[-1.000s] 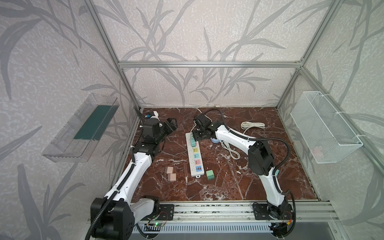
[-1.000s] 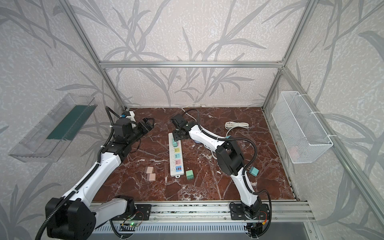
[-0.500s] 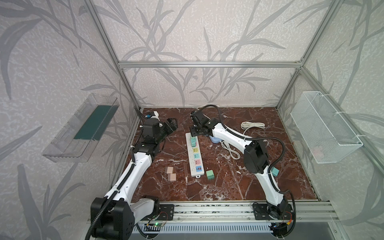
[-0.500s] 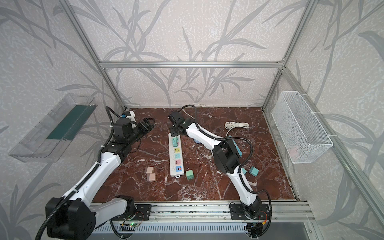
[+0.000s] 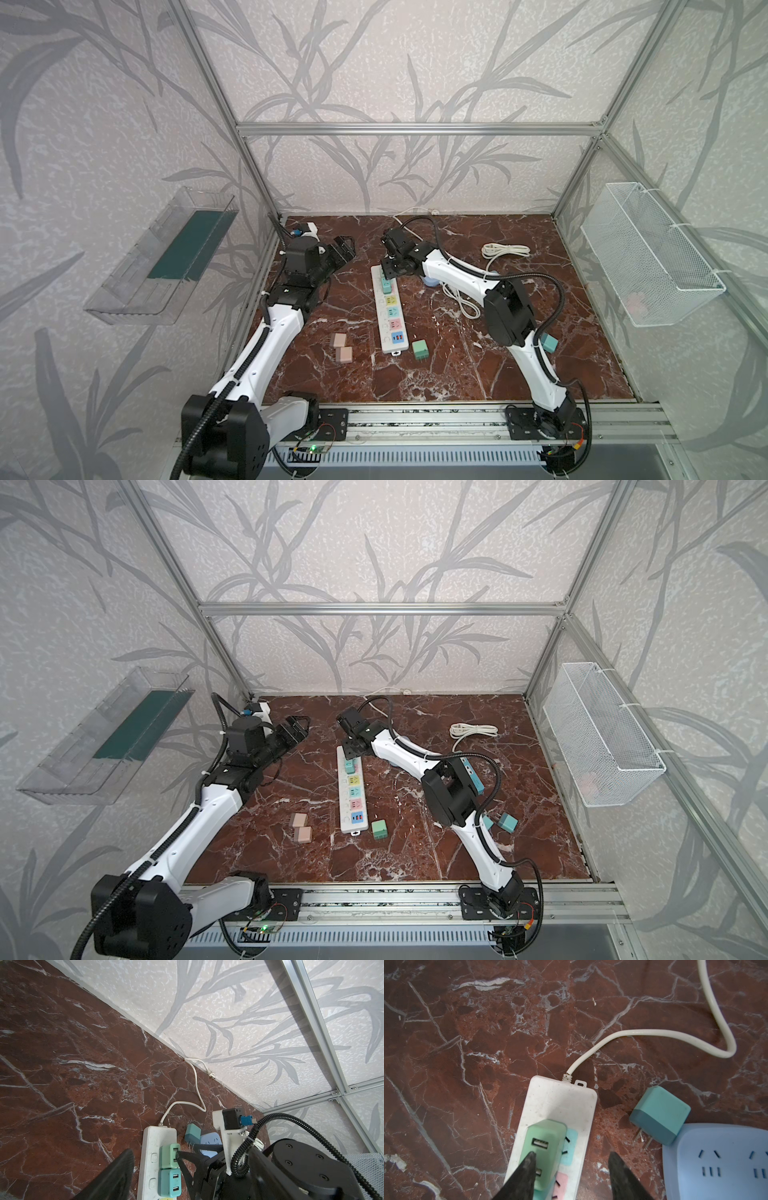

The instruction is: Insert the plug

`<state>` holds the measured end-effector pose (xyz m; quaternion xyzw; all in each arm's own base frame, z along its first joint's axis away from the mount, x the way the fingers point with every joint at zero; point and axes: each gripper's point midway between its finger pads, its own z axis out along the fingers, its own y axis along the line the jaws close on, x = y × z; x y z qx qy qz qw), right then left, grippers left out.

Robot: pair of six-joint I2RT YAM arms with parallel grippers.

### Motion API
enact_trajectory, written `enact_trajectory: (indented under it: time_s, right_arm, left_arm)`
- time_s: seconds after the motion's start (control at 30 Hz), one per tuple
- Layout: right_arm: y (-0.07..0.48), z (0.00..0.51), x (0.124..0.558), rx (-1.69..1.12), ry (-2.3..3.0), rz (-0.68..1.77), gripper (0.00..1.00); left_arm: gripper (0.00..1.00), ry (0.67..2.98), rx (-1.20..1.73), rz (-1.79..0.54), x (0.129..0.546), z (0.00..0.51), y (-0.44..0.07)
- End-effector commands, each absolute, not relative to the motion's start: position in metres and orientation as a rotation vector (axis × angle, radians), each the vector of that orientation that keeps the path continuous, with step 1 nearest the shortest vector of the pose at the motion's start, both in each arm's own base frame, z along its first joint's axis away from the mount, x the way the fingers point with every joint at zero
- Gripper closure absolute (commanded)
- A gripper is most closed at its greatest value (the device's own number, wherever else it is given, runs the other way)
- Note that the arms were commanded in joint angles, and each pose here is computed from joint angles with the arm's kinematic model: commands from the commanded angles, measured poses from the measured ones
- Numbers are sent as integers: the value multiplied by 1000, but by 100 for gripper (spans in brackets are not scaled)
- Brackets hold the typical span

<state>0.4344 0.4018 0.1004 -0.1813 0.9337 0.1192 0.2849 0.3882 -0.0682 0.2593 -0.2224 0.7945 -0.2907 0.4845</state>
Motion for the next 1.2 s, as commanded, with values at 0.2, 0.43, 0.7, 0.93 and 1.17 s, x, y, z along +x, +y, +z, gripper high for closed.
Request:
enact_trajectory:
  time_s: [0.2, 0.43, 0.7, 0.93, 1.17]
  right_arm:
    - [326, 221, 392, -424, 2315, 240, 39]
    - [265, 158, 289, -504, 2472, 286, 32]
    - [275, 90, 206, -636, 2670, 212, 26]
    - [288, 58, 192, -629, 2752, 293, 25]
    - [314, 49, 183, -665, 2760, 314, 27]
  left_arm:
    - [16, 1957, -435, -646, 387, 270, -78]
    - [17, 2062, -302, -506, 379, 260, -101]
    - [15, 2016, -312, -487, 379, 267, -96]
    - [16, 2038, -324, -460, 379, 258, -94]
    - [15, 2053, -328, -526, 380, 257, -102]
